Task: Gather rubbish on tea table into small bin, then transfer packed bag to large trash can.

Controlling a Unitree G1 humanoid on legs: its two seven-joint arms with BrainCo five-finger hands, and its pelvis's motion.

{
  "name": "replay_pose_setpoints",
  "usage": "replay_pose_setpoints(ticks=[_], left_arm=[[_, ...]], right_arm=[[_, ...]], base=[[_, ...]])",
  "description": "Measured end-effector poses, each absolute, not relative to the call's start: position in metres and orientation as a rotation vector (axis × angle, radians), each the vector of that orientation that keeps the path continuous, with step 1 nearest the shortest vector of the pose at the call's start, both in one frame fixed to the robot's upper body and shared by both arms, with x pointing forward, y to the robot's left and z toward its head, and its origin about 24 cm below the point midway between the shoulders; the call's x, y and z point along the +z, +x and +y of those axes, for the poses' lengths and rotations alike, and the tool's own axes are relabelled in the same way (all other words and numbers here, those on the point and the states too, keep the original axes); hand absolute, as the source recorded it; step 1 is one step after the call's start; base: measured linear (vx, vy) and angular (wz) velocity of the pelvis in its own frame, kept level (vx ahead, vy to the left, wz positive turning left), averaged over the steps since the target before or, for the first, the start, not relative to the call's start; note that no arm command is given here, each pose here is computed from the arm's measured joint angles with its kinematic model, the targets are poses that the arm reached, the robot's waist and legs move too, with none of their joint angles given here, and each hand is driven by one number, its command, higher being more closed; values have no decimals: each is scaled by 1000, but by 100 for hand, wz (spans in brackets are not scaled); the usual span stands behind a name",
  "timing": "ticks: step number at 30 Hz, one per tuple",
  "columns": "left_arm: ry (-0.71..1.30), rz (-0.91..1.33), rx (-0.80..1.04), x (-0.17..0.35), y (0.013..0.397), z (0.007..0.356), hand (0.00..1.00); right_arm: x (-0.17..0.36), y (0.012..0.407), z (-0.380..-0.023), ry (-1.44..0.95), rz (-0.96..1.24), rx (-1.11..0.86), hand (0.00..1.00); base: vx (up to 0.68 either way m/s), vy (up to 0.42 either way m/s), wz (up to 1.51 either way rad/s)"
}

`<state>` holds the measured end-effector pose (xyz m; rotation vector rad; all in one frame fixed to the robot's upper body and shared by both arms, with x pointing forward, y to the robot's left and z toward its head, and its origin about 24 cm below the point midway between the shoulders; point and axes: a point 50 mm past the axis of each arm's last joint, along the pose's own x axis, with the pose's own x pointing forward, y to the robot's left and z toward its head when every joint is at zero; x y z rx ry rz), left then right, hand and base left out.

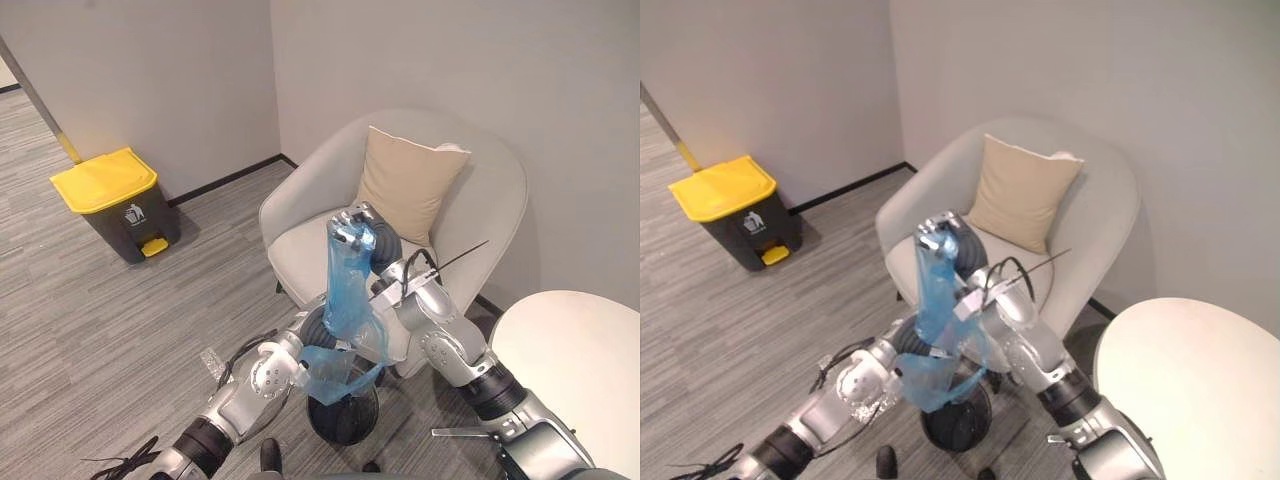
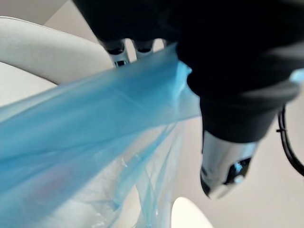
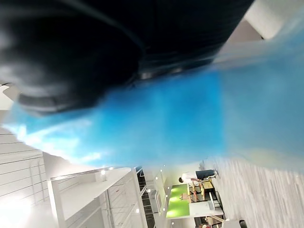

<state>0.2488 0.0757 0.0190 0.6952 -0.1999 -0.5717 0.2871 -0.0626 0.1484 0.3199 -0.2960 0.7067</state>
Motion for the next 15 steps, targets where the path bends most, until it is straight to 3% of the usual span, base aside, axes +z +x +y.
replay_pose_setpoints(ticks=[15], left_arm=[[577,-122,-495,14,252,76,100]], right_arm=[[145,285,-45,320,-270,774,100]], base=[[0,0,0]])
